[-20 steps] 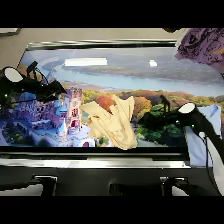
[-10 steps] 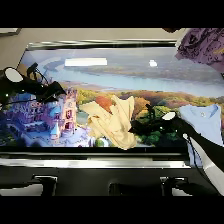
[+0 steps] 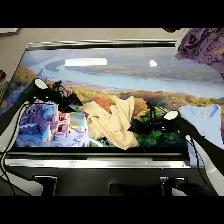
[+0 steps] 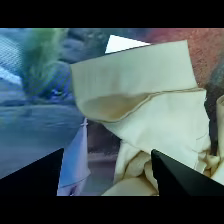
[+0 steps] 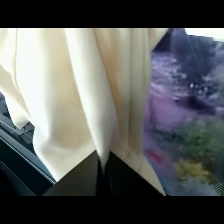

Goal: Fold the clothes and pants, and hang the long-sleeved shirts on hangers.

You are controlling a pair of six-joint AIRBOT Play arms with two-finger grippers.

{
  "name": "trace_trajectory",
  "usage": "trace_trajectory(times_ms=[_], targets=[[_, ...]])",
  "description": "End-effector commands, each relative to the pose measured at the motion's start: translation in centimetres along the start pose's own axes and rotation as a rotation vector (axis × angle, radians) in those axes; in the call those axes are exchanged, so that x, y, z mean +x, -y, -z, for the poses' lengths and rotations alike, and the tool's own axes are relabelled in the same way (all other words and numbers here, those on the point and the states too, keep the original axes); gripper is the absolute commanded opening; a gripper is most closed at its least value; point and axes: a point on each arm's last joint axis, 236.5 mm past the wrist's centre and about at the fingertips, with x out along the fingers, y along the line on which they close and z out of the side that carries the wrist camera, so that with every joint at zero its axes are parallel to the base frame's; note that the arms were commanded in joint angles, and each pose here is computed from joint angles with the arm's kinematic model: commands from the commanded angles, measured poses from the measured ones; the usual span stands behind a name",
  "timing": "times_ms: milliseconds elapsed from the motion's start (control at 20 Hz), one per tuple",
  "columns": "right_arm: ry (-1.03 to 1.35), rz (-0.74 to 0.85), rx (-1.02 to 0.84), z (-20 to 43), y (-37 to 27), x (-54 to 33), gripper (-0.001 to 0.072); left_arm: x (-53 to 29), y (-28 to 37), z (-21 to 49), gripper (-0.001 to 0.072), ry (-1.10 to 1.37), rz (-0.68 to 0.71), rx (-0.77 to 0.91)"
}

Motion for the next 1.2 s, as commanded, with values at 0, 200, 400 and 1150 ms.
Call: trace_trajectory(times_ms=[0,200,400,1150], targets=[[0.011,-0.006,0.0,0.0,-0.6,-0.5,0.0036,3.2,0.4,0.2,0.0608,-0.03,0.006,0.004],[0.004,-0.012,0.006,0.2,-0.9,-0.7,0.0036,4.9,0.8,-0.9,0.0411,0.021,0.003,-0.012],[0.064,0.009,-0.052,-0.7,-1.5,-1.9,0.0035,3.1,2.1,-2.7,0.002,0.081,0.02,0.038],[1.191,0.362,-0.708,-2.8,-25.8,-43.6,0.0035,-50.6,15.8,9.8,0.0019,1.317,-0.07,0.428]])
